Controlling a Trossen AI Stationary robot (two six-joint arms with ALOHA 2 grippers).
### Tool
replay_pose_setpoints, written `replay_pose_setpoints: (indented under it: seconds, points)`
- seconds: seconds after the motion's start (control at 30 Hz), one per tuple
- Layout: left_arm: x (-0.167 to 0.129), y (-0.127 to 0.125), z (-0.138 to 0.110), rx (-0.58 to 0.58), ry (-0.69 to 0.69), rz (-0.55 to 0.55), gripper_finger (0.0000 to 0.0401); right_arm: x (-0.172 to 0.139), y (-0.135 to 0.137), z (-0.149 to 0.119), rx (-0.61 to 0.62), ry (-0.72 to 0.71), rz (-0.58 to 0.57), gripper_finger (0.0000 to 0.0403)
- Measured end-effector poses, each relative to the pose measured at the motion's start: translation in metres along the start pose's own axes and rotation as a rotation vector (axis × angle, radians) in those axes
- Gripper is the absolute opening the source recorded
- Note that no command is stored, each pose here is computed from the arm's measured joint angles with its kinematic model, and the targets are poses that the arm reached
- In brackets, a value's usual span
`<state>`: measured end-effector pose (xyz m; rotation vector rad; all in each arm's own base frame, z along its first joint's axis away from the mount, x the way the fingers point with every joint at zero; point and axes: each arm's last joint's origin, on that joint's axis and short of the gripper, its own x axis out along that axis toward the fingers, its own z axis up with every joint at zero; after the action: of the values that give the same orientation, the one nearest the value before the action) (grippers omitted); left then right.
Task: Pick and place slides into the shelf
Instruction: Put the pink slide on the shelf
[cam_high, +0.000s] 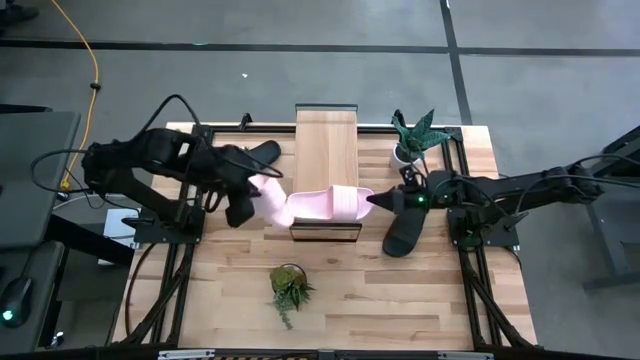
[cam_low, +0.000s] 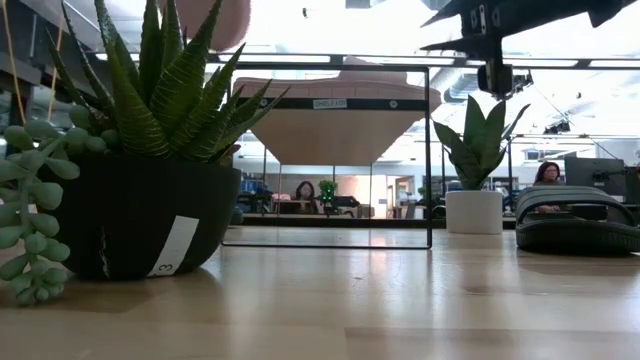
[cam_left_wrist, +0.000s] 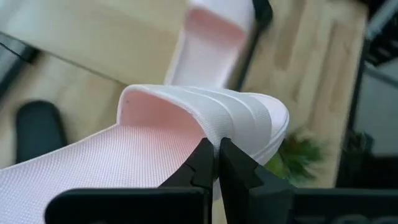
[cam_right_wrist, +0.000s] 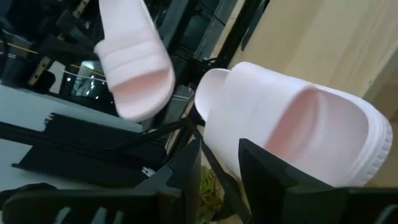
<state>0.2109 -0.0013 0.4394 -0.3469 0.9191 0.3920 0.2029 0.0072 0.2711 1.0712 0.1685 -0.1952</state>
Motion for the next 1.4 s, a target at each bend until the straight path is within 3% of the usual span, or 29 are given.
replay_pose_setpoints:
  seconds: [0.37,0.67,1.1,1.4]
  points:
    - [0.008,-0.003,0.031,-0.02,-0.301,0.151,0.0003,-0.014,0.006,0.008,-0.015,-0.093,0.028,0.0099]
    - [0.035,0.007,0.061,-0.118,-0.382,0.197,0.0004,-0.015,0.007,0.009,-0.021,-0.108,0.029,0.0099]
    - [0.09,-0.004,0.086,-0.129,-0.384,0.241,0.0004,-0.019,0.008,0.012,-0.01,-0.184,0.02,0.0099]
    - [0.114,-0.007,0.095,-0.271,-0.461,0.356,0.0004,-0.039,0.013,0.019,-0.144,-0.246,0.04,0.0099]
